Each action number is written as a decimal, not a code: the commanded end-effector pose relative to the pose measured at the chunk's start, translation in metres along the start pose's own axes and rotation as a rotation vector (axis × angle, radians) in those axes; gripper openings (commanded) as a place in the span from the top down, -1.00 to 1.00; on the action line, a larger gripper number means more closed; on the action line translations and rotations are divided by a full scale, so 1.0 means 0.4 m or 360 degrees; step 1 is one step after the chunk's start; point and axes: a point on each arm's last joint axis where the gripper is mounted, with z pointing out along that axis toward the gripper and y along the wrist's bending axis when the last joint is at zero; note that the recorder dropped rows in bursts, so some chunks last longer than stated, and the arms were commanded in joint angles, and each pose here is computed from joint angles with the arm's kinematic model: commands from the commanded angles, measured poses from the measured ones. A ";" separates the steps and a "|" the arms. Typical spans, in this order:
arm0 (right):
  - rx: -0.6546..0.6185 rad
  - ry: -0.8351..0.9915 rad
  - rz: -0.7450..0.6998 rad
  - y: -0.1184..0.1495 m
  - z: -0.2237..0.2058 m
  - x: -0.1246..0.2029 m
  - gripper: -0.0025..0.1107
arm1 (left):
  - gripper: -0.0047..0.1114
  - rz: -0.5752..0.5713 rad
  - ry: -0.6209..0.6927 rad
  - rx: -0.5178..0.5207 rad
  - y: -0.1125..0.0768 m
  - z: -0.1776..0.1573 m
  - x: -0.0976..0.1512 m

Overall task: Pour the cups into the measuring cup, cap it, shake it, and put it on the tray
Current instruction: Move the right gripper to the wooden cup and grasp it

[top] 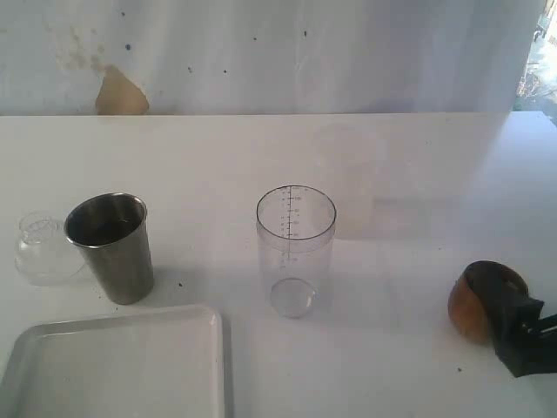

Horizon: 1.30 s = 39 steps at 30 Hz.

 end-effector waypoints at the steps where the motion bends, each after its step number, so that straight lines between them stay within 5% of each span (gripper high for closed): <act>1: -0.0041 0.0066 -0.0073 0.001 0.028 0.020 -0.89 | 0.90 0.0007 -0.0013 0.0000 0.000 0.000 0.000; 39: 0.0058 0.0453 0.0039 -0.038 0.182 0.193 -0.89 | 0.90 0.0007 -0.0013 0.0000 0.000 0.000 0.000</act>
